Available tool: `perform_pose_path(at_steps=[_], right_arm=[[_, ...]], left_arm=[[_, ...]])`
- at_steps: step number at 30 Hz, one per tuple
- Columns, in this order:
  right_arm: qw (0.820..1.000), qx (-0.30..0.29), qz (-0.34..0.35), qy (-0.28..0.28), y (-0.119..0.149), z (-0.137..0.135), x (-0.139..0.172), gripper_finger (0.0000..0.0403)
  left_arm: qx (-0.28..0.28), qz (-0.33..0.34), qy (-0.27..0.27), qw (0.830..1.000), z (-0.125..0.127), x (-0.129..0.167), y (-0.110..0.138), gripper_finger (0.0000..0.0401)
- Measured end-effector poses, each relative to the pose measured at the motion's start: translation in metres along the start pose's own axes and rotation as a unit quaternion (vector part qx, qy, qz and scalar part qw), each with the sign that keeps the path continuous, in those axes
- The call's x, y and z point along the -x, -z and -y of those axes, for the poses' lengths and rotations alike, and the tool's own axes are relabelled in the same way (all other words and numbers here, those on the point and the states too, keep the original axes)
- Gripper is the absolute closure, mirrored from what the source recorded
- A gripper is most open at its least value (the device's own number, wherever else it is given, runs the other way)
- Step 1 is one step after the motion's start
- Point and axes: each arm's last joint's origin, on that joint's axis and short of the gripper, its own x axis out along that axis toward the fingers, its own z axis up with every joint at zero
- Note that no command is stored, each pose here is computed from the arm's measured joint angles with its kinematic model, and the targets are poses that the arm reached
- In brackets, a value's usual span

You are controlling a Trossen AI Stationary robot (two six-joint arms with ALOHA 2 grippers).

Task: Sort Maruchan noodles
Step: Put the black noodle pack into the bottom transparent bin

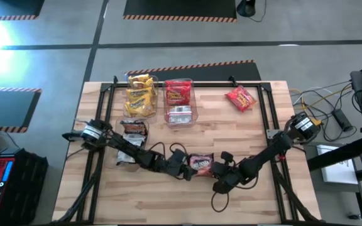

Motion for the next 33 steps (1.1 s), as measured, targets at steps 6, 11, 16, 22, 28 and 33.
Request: perform_pose_path(at_steps=[6, 11, 16, 22, 28, 33], right_arm=[[1.0, 0.004, 0.005, -0.005, -0.005, 0.002, -0.002, 0.0394], [1.0, 0.015, 0.017, -0.011, -0.007, 0.001, -0.003, 0.0394], [0.999, 0.04, 0.023, -0.013, -0.009, 0.0, -0.003, 0.0394], [0.997, 0.067, 0.026, -0.014, -0.01, -0.001, -0.002, 0.0394], [0.997, 0.072, 0.021, -0.019, -0.01, -0.001, -0.001, 0.0394], [0.994, 0.06, -0.019, -0.095, -0.013, -0.003, 0.012, 0.0394]], left_arm=[[-0.047, 0.016, 0.038, 0.998, 0.007, 0.0, -0.005, 0.0168], [-0.054, 0.013, 0.037, 0.998, 0.007, -0.001, -0.006, 0.0168], [-0.053, 0.015, 0.033, 0.998, 0.005, -0.002, -0.009, 0.0172], [-0.068, 0.017, 0.026, 0.997, 0.003, -0.003, -0.012, 0.021], [-0.082, 0.009, 0.026, 0.996, 0.003, -0.003, -0.013, 0.027], [-0.102, -0.004, 0.033, 0.994, 0.003, -0.004, -0.016, 0.0297]])
